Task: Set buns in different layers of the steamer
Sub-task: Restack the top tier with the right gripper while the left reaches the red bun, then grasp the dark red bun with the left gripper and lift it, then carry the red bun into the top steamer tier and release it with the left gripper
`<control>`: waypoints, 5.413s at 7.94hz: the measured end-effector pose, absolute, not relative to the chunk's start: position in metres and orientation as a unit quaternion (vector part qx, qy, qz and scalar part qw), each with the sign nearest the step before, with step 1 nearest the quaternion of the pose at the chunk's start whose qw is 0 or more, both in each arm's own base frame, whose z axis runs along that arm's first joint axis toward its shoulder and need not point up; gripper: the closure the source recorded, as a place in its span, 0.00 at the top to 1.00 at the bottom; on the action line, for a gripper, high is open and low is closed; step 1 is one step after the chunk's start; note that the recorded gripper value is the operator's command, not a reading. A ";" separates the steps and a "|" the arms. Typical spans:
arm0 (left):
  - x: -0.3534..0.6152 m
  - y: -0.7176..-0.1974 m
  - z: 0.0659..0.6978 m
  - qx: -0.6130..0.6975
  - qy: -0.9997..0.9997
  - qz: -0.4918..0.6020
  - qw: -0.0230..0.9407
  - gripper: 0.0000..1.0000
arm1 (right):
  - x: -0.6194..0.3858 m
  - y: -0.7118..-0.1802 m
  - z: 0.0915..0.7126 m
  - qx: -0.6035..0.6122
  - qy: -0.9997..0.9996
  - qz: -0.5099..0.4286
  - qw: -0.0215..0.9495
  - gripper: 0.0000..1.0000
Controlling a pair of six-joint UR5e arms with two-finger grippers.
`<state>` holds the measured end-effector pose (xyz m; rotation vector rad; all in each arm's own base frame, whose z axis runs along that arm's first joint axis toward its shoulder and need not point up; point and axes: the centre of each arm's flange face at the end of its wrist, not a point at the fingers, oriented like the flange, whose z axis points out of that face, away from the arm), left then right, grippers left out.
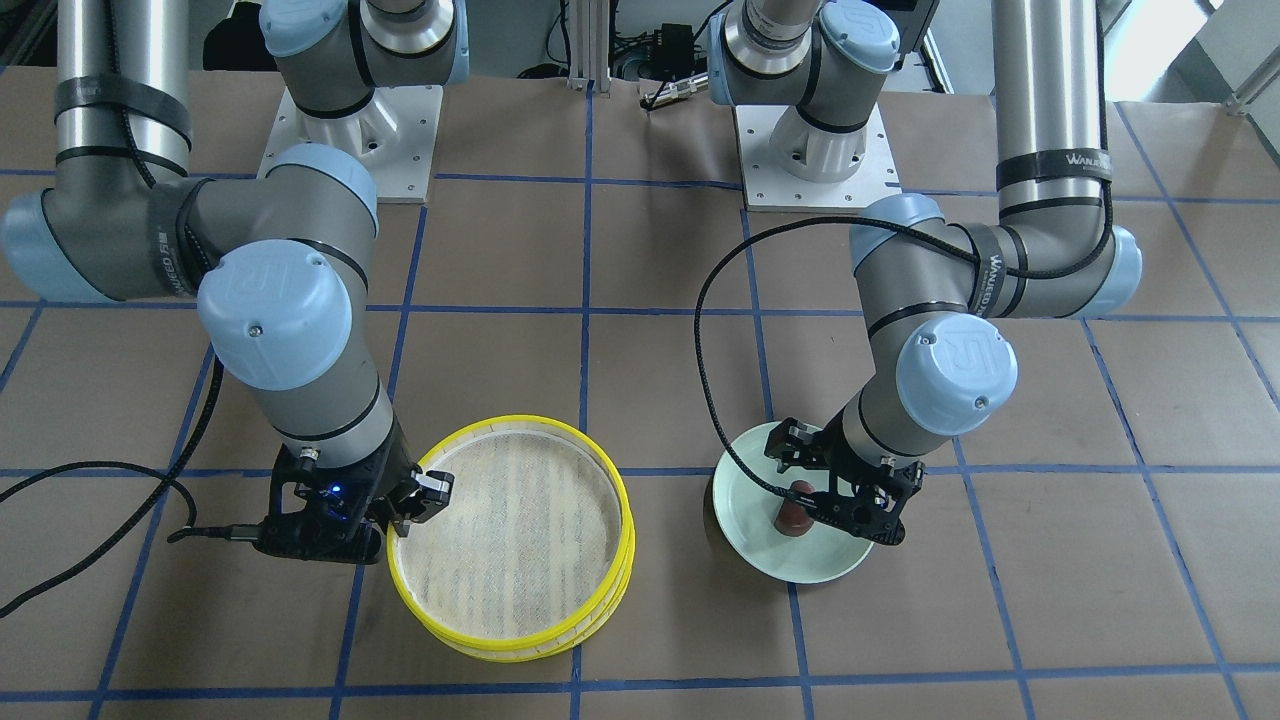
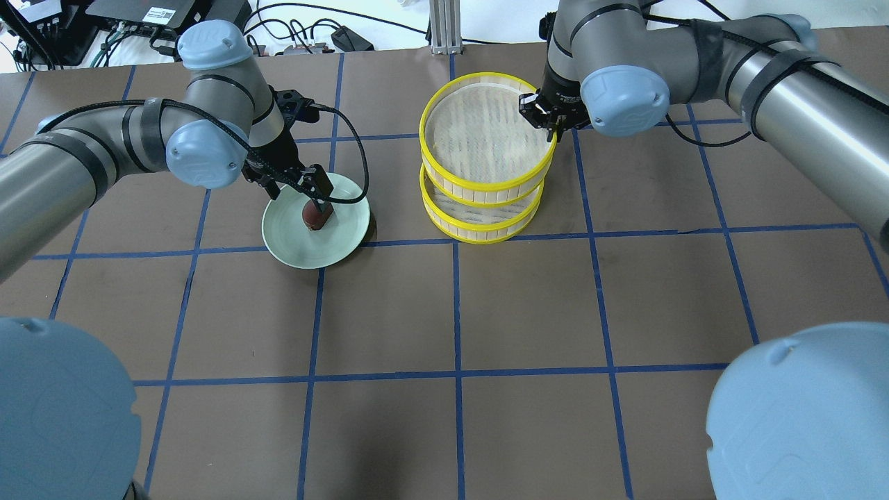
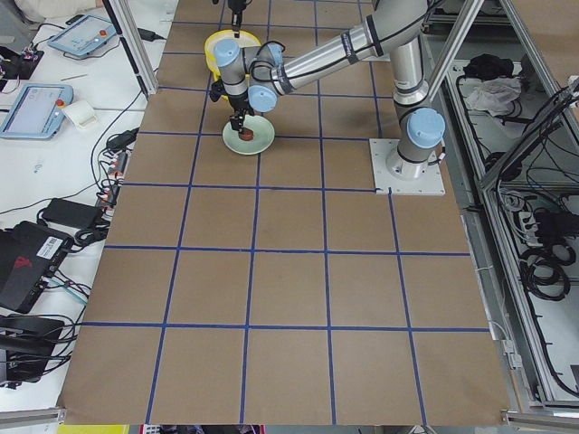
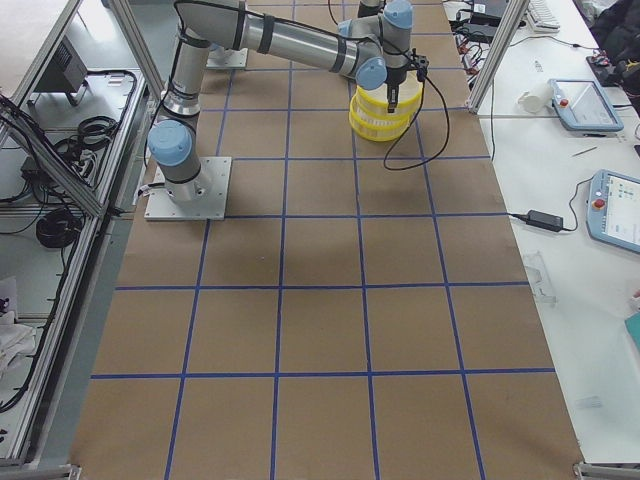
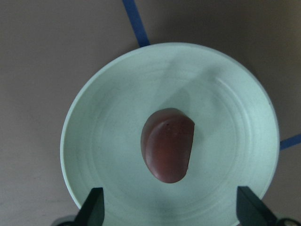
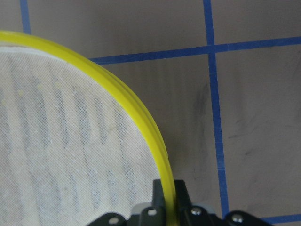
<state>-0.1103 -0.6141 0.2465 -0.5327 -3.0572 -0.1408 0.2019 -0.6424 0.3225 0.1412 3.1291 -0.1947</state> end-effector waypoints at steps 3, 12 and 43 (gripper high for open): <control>-0.112 -0.622 0.217 -0.182 -0.982 -0.046 0.028 1.00 | 0.205 -0.639 0.299 0.048 0.998 -0.045 0.004 0.00; -0.110 -0.624 0.196 -0.185 -0.981 -0.060 0.025 0.00 | 0.208 -0.631 0.283 0.054 0.998 -0.026 0.006 0.00; -0.357 -0.599 0.296 -0.218 -0.955 0.165 0.119 0.94 | 0.100 -0.528 0.497 -0.016 1.000 -0.008 -0.003 0.63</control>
